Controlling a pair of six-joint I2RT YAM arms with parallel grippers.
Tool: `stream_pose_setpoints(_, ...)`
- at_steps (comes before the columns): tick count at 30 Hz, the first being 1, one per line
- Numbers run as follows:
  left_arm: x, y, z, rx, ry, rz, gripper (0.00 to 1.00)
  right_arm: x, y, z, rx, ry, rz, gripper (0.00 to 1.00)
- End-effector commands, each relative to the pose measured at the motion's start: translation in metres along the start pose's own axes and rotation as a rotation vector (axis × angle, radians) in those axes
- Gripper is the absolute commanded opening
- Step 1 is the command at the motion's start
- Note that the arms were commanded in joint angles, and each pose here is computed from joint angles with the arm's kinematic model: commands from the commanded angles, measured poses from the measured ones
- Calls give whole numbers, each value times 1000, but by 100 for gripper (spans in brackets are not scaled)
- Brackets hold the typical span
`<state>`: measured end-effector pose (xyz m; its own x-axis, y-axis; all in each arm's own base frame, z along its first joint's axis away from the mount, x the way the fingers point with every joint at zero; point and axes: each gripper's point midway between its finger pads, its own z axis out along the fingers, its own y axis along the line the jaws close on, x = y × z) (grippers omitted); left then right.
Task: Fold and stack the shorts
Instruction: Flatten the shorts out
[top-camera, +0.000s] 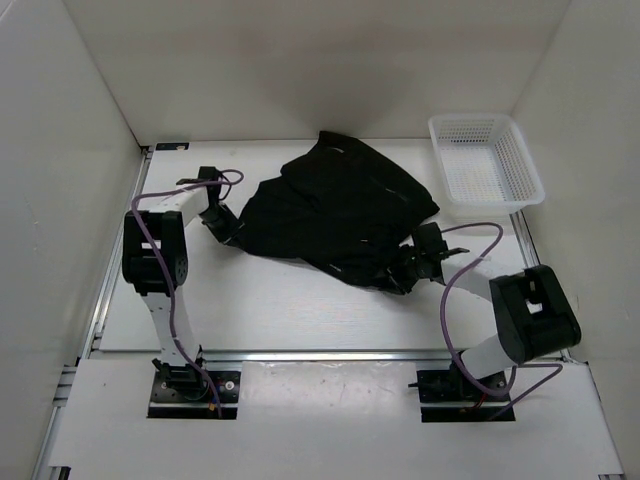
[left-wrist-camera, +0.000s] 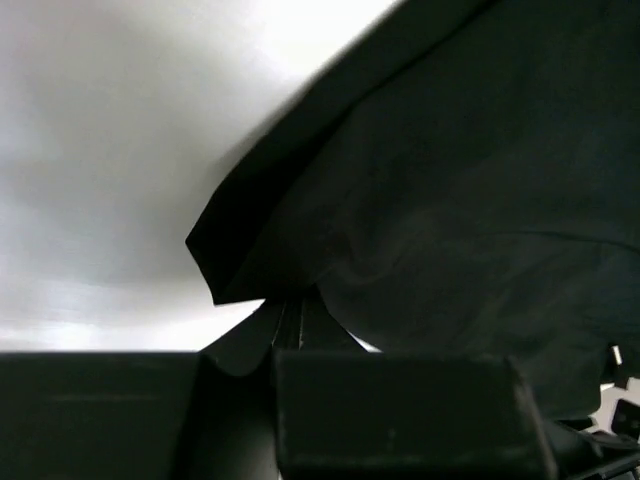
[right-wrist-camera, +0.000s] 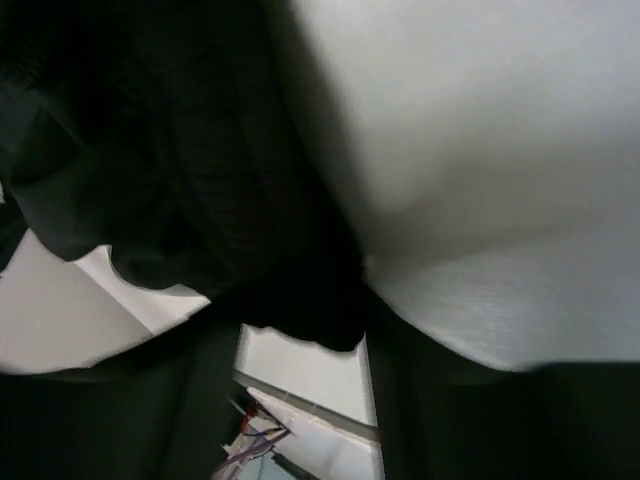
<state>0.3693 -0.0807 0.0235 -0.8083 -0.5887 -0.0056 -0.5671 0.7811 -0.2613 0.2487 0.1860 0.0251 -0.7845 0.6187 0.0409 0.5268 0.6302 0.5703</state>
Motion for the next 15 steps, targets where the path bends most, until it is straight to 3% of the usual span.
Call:
stream_pose_setpoints(1,-13,-14,-3,36,-31,12,10,-24,27,6,-26,-88,-19,27)
stream_pose_setpoints(4,-22,-25,-7,59,-39,16,10,-52,47,-7,-7,-187,-69,0)
stream_pose_setpoints(11,-68,-57,-50,125,-130,10,10,-115,97,-49,-7,-321,-213,0)
stream_pose_setpoints(15,-83,-70,-91,160,-198,24,10,-118,101,-71,33,-347,-310,0)
